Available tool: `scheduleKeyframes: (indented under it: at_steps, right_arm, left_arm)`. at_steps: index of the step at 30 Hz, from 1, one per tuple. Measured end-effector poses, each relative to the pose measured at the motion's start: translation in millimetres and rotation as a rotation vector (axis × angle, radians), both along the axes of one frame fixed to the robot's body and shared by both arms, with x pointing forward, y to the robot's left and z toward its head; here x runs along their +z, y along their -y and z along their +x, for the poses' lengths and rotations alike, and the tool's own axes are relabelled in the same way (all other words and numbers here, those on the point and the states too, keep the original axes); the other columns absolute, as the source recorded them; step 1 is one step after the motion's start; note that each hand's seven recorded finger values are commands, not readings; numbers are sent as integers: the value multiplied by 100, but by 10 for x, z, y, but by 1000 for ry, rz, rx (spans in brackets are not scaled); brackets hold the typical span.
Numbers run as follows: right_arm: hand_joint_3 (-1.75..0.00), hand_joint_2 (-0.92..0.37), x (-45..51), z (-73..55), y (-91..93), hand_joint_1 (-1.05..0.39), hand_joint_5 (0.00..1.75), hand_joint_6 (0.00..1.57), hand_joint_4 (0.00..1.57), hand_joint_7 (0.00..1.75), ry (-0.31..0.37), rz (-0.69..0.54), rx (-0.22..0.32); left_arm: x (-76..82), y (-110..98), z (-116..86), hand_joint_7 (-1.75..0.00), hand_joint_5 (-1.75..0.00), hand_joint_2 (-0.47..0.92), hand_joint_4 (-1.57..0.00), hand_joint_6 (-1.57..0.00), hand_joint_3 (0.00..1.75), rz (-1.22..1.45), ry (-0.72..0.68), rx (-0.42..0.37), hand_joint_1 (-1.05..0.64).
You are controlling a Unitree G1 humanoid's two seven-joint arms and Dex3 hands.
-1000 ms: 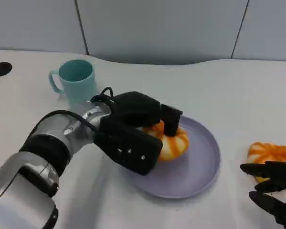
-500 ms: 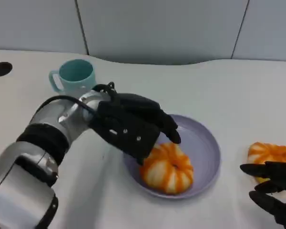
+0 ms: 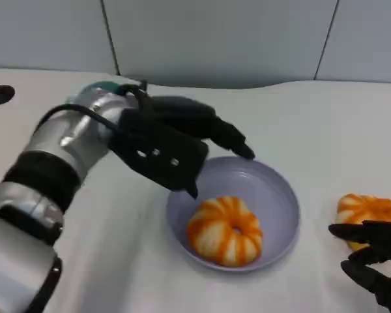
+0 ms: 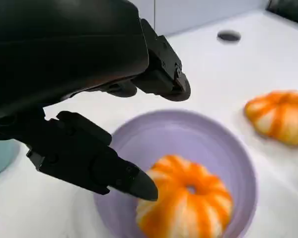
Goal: Grasp the bread from the table and place it into the plate.
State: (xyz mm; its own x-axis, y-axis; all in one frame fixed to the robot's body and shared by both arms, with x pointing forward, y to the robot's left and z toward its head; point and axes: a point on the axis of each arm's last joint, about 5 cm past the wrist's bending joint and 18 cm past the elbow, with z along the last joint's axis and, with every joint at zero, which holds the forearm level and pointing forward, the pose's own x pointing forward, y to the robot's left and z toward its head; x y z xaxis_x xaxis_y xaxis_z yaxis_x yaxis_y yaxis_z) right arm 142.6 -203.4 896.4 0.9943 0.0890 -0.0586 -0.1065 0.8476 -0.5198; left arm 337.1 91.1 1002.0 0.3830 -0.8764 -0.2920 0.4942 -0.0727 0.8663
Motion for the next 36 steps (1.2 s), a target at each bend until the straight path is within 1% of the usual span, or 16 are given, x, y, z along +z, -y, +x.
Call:
scheduleKeyframes:
  at_steps: [4, 5, 6, 9, 10, 16, 20, 22, 24, 27, 28, 29, 30, 32, 34, 36]
  right_arm:
    - [-34, -92, -3, 1, 1, -27, 69, 84, 68, 1, 12, 6, 7]
    - [-34, -92, -2, 3, 1, -27, 68, 84, 68, 1, 15, 5, 9]
    - [-34, -92, -3, 6, 3, -27, 68, 84, 67, 1, 18, 4, 11]
    - [-34, -92, -18, 3, 11, -27, 68, 84, 66, 1, 13, 3, 9]
    - [-34, -92, -22, 1, 12, -27, 68, 84, 66, 1, 11, 3, 9]
    - [-35, -92, -23, -4, 17, -27, 68, 83, 65, 0, 7, 2, 8]
    - [-35, -92, -20, -13, 29, -26, 68, 84, 65, 0, 7, -2, 7]
    - [-35, -92, -20, -15, 34, -27, 68, 83, 65, 0, 7, -4, 7]
    - [-35, -92, -18, -17, 34, -26, 67, 83, 65, 0, 7, -5, 7]
    - [-35, -92, -15, -18, 33, -27, 67, 83, 65, 0, 9, -6, 8]
    - [-35, -92, -15, -18, 33, -27, 67, 83, 65, 0, 9, -6, 8]
    - [-34, -92, -15, -19, 33, -27, 67, 83, 66, 0, 9, -7, 8]
    - [-34, -92, -14, -18, 33, -26, 67, 83, 66, 0, 9, -7, 8]
    - [-35, -92, -17, -15, 33, -26, 67, 83, 66, 0, 11, -7, 9]
    - [-34, -92, -25, -12, 35, -26, 67, 83, 66, 0, 8, -7, 9]
    - [-34, -92, -30, -7, 37, -26, 67, 83, 66, 0, 6, -7, 8]
  left_arm:
    - [20, -232, 9, -1, -33, 85, -21, -46, 1, -129, -48, 55, -47]
    - [-6, -306, 8, -1, -50, 86, -15, -46, 0, -186, -85, 77, -46]
    - [-55, -398, 1, 0, -58, 87, -12, -46, 0, -247, -129, 105, -46]
    - [-210, -649, -41, -1, -70, 88, -11, -47, 0, -358, -227, 189, -43]
    - [-256, -706, -58, -1, -72, 88, -11, -47, 0, -380, -251, 218, -43]
    - [-477, -969, -222, -1, -109, 92, -9, -49, 4, -546, -360, 369, -38]
    - [-690, -1135, -406, -4, -119, 92, -17, -54, 7, -606, -389, 483, -45]
    - [-789, -1195, -496, -8, -130, 92, -22, -61, 7, -623, -410, 548, -43]
    - [-877, -1237, -589, -12, -138, 92, -29, -67, 7, -637, -433, 604, -43]
    - [-1009, -1257, -730, -18, -142, 92, -36, -74, 6, -657, -511, 692, -43]
    - [-1053, -1249, -774, -30, -138, 92, -37, -70, 6, -671, -542, 721, -44]
    - [-1091, -1235, -815, -62, -134, 92, -36, -56, 8, -679, -568, 748, -43]
    - [-1126, -1222, -853, -82, -134, 92, -34, -47, 10, -683, -590, 773, -43]
    - [-1178, -1213, -913, -108, -136, 92, -30, -36, 13, -680, -627, 814, -43]
    - [-1197, -1214, -941, -132, -156, 92, -32, -33, 12, -665, -653, 838, -46]
    - [-1210, -1217, -967, -149, -170, 92, -38, -34, 12, -637, -687, 863, -45]
